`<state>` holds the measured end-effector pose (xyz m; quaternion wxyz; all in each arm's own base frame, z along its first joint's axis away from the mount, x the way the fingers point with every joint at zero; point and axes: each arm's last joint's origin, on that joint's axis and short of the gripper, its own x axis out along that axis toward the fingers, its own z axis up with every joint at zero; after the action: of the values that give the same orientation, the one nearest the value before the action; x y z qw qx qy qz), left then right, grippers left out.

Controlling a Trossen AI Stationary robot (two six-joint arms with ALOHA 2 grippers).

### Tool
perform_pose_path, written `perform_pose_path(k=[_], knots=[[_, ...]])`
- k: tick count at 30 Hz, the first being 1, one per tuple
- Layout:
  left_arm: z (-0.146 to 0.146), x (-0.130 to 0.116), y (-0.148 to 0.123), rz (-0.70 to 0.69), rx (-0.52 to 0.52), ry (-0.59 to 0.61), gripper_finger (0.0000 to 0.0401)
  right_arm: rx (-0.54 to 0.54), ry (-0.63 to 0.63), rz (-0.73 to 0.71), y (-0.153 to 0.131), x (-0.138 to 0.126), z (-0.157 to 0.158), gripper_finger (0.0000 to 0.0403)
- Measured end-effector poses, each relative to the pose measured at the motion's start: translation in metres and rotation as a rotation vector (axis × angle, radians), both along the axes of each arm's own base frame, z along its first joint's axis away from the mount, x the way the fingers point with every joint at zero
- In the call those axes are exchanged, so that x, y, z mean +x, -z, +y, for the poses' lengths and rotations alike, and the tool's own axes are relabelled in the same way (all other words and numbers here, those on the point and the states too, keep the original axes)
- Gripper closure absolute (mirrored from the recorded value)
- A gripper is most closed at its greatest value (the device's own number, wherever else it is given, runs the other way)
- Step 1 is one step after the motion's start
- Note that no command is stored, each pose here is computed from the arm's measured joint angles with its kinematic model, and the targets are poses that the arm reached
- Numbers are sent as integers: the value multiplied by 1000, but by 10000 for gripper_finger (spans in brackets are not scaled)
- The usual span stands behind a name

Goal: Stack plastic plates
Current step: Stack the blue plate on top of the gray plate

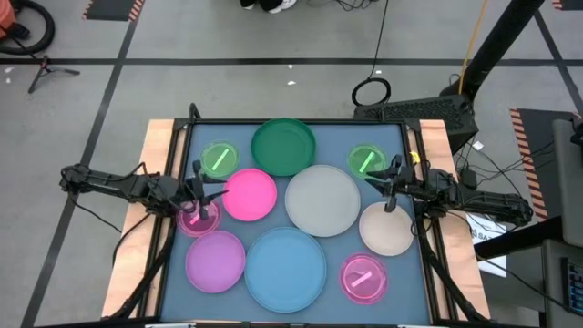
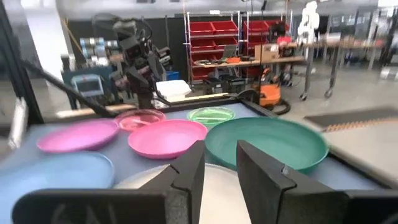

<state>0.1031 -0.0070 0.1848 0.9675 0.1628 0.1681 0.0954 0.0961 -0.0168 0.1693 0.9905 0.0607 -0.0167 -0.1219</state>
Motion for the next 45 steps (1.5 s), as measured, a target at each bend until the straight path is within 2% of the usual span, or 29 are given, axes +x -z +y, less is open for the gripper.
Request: perform_pose_path(k=[3, 8, 9, 11, 14, 18, 23, 30, 34, 41, 45], knots=[[0, 2, -5, -68, -46, -10, 263, 107, -2, -29, 0, 0, 0, 314], [-1, 4, -15, -219, -254, -51, 263, 139, -34, -46, -1, 0, 1, 314], [-1, 4, -15, -220, -260, -53, 263, 140, -59, -56, -2, 0, 2, 314], [-1, 4, -18, -239, -222, -40, 263, 130, -128, -99, -7, 1, 3, 314], [-1, 5, -31, -362, -184, -19, 263, 107, -197, -169, -15, 1, 5, 314], [0, 3, -47, -523, -201, -8, 263, 93, -223, -129, -14, 3, 6, 314], [0, 2, -55, -599, -174, -2, 263, 68, -211, -96, -20, 8, 5, 314], [0, 1, -59, -642, -197, -1, 263, 39, -120, -56, -46, 17, 1, 314], [0, 0, -60, -658, -202, 0, 263, 86, -71, 22, -62, 28, -2, 314], [1, -3, -69, -757, -239, 4, 263, 89, 13, 147, -86, 60, -9, 314], [1, -4, -70, -761, -200, -19, 263, 88, 46, 205, -96, 84, -16, 314]])
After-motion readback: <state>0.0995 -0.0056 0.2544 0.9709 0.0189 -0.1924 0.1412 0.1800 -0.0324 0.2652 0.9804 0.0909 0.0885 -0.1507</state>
